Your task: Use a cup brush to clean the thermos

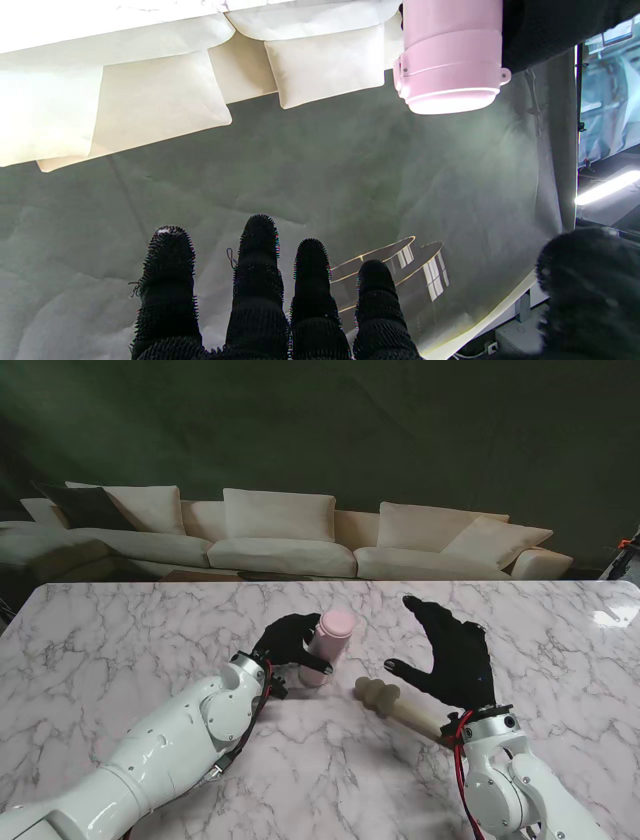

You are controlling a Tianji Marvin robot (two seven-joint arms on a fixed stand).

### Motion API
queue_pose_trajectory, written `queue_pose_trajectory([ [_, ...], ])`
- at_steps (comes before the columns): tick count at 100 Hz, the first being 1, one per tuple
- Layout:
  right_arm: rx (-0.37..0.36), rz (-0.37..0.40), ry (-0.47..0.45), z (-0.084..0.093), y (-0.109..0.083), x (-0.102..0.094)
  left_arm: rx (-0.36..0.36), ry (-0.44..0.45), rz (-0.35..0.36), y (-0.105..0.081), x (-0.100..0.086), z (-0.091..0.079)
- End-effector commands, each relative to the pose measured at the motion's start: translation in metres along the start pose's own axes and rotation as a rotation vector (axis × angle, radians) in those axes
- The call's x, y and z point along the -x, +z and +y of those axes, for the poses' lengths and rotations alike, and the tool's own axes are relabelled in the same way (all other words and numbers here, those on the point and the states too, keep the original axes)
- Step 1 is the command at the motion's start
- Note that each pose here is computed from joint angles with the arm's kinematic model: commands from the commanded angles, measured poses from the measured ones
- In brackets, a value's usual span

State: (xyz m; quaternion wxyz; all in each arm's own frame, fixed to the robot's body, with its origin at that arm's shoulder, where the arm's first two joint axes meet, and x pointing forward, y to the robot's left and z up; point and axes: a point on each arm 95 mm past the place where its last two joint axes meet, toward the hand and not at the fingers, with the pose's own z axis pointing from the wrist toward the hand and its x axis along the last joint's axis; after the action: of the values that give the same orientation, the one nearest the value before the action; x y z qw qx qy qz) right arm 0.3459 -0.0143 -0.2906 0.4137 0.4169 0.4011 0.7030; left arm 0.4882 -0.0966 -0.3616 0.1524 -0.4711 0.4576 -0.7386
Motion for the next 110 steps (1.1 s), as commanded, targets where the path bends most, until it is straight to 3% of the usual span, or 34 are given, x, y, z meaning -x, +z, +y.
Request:
queue_pose_trajectory([
  [1,-0.004,-0.009,-0.003,-0.002,-0.001,0.001,0.011,-0.008,-0.006,0.003,-0.002,0.005],
  [43,-0.006,-0.013,-0.003,-0.003,0.0,0.002,0.012,-0.017,-0.048,-0.008,0.008,0.008],
  [110,-0.006,-0.012,0.004,-0.005,0.0,0.001,0.106,0.03,-0.129,-0.028,0.031,0.003],
])
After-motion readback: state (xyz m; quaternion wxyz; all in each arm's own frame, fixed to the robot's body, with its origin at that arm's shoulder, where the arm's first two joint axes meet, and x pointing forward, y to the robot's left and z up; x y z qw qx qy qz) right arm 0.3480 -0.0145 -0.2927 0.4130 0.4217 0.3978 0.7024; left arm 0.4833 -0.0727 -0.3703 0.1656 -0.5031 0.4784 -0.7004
